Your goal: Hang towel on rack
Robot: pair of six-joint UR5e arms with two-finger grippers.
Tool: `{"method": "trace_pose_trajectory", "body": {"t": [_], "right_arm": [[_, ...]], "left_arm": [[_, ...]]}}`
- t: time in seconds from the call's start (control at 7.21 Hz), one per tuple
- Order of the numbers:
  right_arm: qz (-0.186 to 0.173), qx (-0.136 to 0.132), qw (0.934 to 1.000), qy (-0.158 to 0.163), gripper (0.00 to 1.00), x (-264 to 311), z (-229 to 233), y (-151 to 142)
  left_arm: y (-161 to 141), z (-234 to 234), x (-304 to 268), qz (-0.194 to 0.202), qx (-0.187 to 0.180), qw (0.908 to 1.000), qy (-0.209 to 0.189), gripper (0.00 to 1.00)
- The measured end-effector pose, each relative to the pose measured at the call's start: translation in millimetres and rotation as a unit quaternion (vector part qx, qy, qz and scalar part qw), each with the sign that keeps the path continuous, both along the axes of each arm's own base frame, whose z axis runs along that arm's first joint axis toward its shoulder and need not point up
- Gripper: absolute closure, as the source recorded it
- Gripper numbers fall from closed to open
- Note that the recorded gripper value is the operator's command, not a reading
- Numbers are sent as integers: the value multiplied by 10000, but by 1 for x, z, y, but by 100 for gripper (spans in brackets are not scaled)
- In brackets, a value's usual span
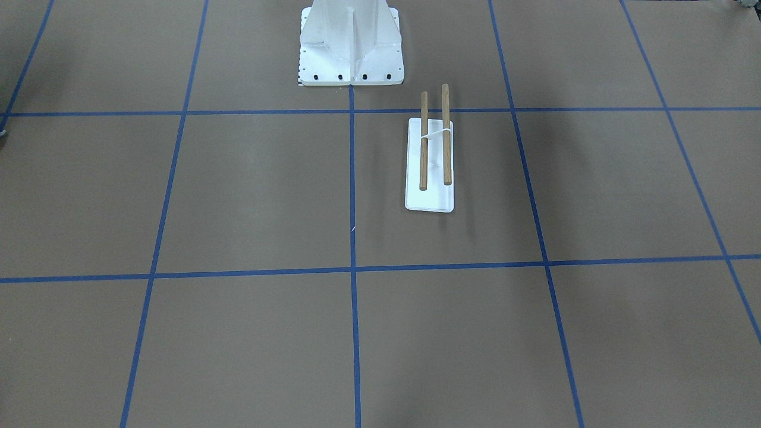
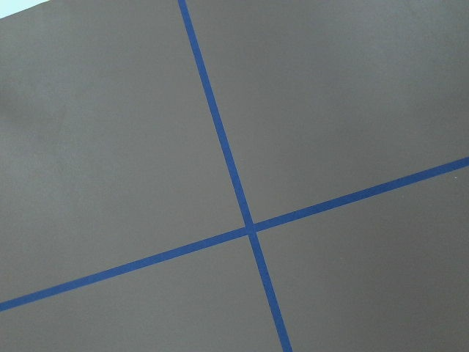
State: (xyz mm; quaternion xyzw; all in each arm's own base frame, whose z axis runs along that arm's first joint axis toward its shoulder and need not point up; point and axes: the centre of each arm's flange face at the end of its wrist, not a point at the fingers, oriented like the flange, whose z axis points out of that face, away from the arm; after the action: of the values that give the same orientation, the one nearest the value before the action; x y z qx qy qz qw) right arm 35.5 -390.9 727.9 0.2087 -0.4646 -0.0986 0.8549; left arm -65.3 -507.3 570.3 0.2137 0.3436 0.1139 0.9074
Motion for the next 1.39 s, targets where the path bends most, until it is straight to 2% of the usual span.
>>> {"method": "trace_pose_trajectory", "body": {"t": [0.14,0.42,0.55,0.69,0.83,0.97,1.11,1.25,1.39], "right_arm": [[25,25,9999,-167,100,3,-45,-46],[184,85,9989,-412,100,4,-138,-121],[318,20,9977,-604,100,-6,-189,-150],[392,-51,9961,-783,100,-28,-240,-167],[437,-69,9948,-917,100,-56,-287,-172],[441,25,9940,-1004,100,-89,-331,-167],[402,169,9932,-1082,100,-121,-367,-158],[409,229,9914,-1224,100,-151,-403,-147],[469,246,9888,-1395,100,-183,-438,-137]], "left_arm": [[-5,-11,0,-22,290,9996,16,2],[-12,-33,1,-51,646,9979,61,1],[-13,-42,3,-38,767,9970,73,1],[-16,-53,11,12,875,9961,99,1],[-26,-72,31,89,949,9953,186,1],[-44,-102,63,94,918,9949,398,1],[-60,-138,100,-21,715,9948,730,1],[-70,-179,141,-202,368,9925,1148,1],[-74,-219,183,-395,-93,9864,1592,1]]}}
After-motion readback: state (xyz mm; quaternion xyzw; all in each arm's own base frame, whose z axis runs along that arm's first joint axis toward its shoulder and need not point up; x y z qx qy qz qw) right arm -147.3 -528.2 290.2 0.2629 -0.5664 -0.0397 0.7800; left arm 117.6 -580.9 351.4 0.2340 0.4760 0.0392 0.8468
